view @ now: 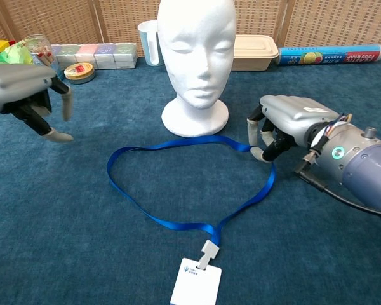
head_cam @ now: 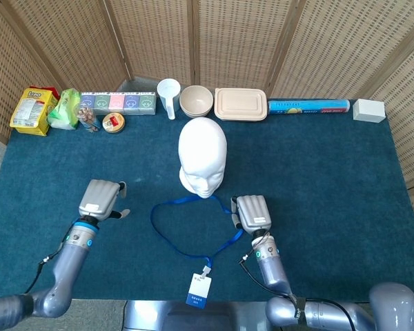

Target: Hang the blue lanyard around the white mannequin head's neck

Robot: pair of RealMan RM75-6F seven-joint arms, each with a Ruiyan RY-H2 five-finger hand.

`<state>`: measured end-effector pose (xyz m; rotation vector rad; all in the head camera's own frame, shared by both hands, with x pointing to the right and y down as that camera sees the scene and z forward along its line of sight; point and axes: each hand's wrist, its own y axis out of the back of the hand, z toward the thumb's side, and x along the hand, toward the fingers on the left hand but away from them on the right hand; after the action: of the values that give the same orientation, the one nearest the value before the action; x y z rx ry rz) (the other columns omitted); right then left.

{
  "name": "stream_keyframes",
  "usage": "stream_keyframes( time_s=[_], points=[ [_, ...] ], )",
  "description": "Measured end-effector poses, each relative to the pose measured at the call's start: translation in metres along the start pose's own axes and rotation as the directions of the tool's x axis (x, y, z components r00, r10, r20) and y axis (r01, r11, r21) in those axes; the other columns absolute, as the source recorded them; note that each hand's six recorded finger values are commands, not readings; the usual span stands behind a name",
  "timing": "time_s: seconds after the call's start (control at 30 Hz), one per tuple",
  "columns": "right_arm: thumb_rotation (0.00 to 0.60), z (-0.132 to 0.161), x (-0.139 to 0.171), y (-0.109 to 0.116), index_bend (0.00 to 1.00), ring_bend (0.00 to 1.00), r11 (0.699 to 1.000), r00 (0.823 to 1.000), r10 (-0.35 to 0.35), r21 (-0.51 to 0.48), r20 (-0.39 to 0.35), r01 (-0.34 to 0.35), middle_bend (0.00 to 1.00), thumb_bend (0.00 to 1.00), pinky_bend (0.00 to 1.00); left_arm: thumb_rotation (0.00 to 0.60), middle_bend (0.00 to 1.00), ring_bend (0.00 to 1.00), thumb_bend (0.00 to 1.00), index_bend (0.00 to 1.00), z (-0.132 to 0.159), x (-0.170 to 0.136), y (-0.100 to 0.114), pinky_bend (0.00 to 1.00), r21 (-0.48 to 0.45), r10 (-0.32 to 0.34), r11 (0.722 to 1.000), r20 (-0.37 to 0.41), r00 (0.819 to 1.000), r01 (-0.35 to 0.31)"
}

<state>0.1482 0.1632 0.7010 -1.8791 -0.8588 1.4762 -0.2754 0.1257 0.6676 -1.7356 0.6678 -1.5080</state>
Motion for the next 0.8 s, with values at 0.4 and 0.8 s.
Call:
stream_keyframes(
  time_s=[0.4, 0.8],
  points=[
    [0.596, -0.005, 0.002, -0.002, 0.6, 1.0, 1.0, 1.0, 0.014, -0.017, 0.007, -0.014, 0.81, 0.48, 1.0, 0.536, 1.0, 1.0, 0.26, 0.53, 0.039, 0.022, -0.018, 1.0, -0.051, -0.063, 0.997, -0.025, 0.998, 0.061],
    [0.594, -0.014, 0.002, -0.004, 0.6, 1.0, 0.999, 0.999, 0.026, -0.031, 0.024, -0.025, 0.81, 0.48, 1.0, 0.54, 1.0, 1.0, 0.26, 0.53, 0.063, 0.036, -0.028, 1.0, -0.084, -0.098, 0.992, -0.028, 0.995, 0.095]
  ],
)
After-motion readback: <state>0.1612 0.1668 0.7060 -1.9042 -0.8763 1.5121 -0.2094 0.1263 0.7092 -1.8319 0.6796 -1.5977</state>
